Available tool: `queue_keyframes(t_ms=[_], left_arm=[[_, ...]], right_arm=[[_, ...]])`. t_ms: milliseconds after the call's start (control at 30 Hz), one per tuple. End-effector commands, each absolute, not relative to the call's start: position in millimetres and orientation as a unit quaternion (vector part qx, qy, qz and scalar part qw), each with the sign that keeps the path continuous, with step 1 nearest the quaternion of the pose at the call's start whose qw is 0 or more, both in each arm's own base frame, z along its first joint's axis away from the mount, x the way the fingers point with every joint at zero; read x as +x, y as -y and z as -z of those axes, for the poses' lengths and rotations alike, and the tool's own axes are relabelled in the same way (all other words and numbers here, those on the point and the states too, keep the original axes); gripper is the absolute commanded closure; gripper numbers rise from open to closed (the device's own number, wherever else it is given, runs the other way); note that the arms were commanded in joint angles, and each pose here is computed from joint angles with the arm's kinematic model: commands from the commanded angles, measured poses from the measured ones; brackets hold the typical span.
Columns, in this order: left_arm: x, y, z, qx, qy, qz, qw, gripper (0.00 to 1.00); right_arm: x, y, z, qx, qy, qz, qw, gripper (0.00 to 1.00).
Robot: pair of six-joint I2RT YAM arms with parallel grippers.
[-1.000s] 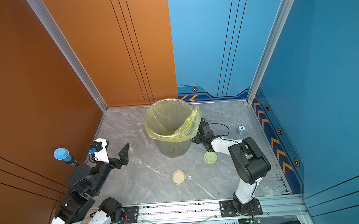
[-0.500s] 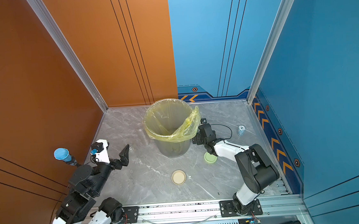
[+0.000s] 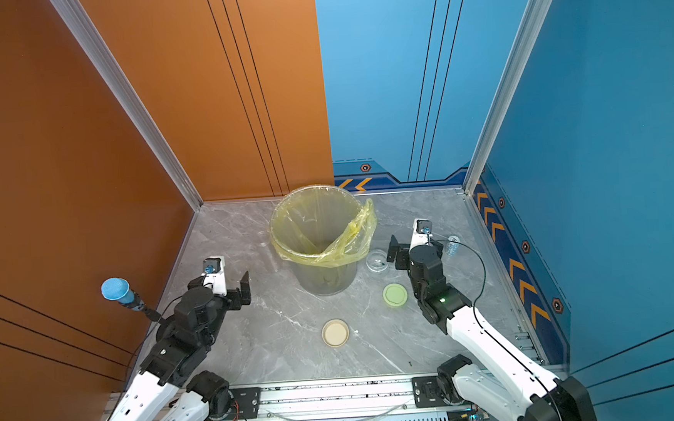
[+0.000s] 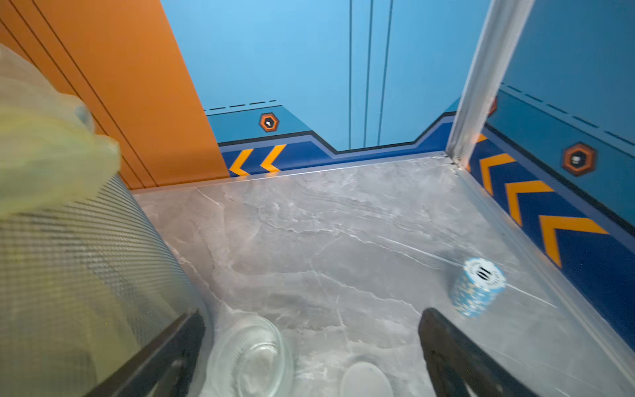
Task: Empty moldy tea leaves from jars
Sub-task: Reset both arms
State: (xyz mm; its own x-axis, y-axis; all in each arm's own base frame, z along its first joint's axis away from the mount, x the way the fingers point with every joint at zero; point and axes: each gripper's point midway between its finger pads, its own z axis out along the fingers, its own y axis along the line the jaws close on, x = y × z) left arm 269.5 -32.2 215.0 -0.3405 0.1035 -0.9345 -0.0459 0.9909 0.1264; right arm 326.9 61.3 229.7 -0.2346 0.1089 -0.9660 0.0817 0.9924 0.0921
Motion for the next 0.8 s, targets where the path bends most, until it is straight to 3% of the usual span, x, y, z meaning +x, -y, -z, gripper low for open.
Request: queue_keyframes(t_ms=[0,333,567,767], left_arm=[[284,20,-215,-0.011,-0.797,-0.085,0.598,0.02],[324,-31,-147,-0.076,-0.827,-0.074,0.552,0.02],[352,-19,-106,-0.034,-0.851,-0.060,0.520,0.02],[375,-10,-109,-0.019,-0.839,-0.057,0.541,0.02]], right_arm=[[310,-31,-221,0.070,-0.766,0.062,0.636,0.00],[282,31,-179,0.140,-0.726,0.127,0.662,0.00],[288,53,-155,0.170,-0.731,0.146,0.645,0.00],[299,57,-147,0.174,-0.732,0.143,0.643,0.00]])
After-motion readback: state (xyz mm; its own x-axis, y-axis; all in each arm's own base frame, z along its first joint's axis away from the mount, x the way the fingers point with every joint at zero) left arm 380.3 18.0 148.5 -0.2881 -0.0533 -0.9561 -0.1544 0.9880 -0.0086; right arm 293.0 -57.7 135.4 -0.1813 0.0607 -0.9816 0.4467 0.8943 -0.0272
